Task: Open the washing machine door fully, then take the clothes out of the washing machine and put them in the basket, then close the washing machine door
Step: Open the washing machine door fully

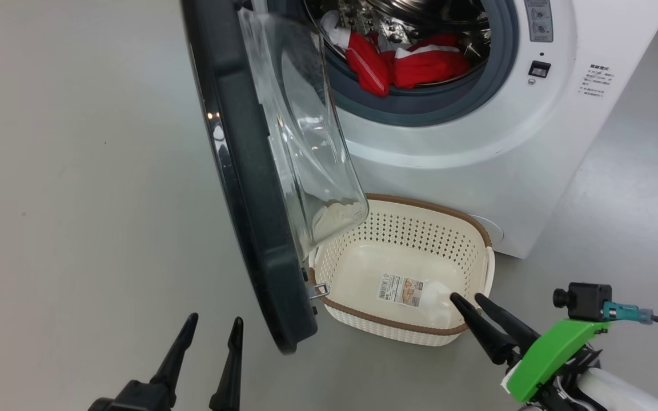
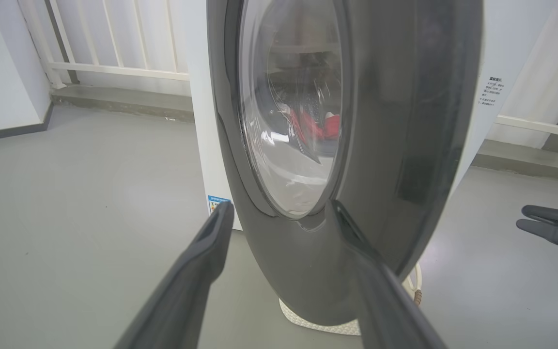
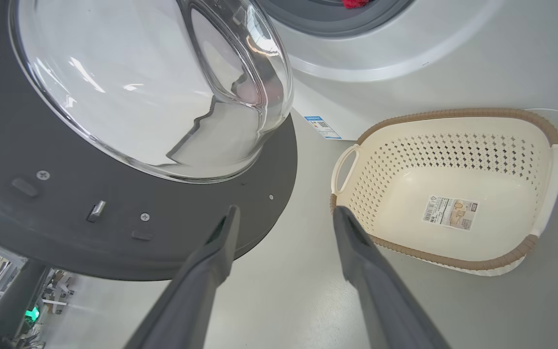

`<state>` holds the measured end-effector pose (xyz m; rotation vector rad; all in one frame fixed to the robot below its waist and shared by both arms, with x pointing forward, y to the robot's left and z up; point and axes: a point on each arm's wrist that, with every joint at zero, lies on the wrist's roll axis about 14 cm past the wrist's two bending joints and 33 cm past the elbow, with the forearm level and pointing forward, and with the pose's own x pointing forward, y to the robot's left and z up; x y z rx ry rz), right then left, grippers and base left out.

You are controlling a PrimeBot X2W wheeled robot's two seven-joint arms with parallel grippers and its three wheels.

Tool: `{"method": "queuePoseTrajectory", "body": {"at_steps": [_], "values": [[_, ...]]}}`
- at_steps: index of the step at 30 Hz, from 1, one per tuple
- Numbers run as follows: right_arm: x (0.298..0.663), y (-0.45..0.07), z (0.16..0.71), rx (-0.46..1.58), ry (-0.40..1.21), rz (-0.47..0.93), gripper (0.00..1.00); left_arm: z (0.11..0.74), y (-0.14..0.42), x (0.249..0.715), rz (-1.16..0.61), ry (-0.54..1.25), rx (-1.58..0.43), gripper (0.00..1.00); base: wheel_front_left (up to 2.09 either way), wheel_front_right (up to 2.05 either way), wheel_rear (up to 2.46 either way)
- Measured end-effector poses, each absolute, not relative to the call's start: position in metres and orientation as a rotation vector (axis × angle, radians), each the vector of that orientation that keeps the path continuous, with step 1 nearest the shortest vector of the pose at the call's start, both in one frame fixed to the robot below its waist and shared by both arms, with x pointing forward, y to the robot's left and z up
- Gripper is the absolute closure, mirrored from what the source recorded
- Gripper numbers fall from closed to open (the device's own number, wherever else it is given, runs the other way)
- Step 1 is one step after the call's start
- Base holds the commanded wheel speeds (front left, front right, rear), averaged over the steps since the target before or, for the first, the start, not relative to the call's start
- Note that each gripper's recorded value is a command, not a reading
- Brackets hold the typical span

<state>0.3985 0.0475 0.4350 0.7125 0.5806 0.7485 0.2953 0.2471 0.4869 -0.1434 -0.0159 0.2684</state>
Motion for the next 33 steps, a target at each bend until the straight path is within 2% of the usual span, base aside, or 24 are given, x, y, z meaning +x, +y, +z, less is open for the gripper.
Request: {"method": "queuePoseTrajectory", "body": {"at_steps": [3,8,23,33], "values": [[0.403,0.037,0.428,0.657,0.557,0.725,0.0,0.487,0.246,0.296,0.265,-0.015,-0.144,0.0,0.0,0.0,0.0],[0.425,0.016,0.439,0.556,0.424,0.685,0.0,0.487,0.246,0.298,0.262,-0.017,-0.145,0.0,0.0,0.0,0.0],[0.42,-0.005,0.455,0.37,0.208,0.628,0.0,0.49,0.244,0.299,0.252,-0.029,-0.145,0.0,0.0,0.0,0.0],[0.411,-0.038,0.453,0.295,0.144,0.482,0.0,0.492,0.246,0.298,0.254,-0.036,-0.139,0.0,0.0,0.0,0.0]]}}
